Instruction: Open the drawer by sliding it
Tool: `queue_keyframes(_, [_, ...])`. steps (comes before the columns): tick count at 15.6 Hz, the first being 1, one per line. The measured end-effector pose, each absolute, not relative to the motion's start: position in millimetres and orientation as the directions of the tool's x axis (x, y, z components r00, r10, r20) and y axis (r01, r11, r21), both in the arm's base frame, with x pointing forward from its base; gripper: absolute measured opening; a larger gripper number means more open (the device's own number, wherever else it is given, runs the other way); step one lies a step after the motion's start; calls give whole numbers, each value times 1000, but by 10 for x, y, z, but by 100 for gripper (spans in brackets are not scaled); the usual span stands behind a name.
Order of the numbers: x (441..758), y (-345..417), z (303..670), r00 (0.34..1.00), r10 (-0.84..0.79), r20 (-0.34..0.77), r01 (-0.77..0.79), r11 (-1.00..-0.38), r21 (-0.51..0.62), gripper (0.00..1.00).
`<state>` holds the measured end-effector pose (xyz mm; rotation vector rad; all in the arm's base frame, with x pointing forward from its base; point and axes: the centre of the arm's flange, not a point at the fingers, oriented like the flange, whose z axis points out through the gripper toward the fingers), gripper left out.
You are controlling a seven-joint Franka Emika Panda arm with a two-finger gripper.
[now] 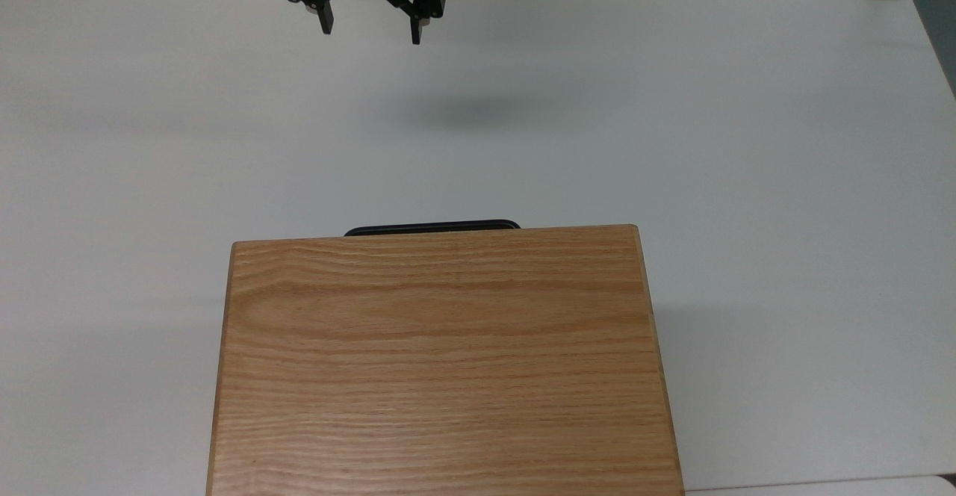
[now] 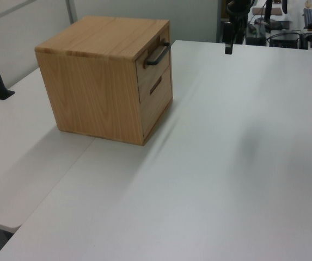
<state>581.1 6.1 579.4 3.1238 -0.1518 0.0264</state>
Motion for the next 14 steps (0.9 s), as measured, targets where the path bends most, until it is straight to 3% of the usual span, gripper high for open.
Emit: queue_keyframes(14, [5808, 142, 5698, 996, -91, -10, -91, -996, 16, 100])
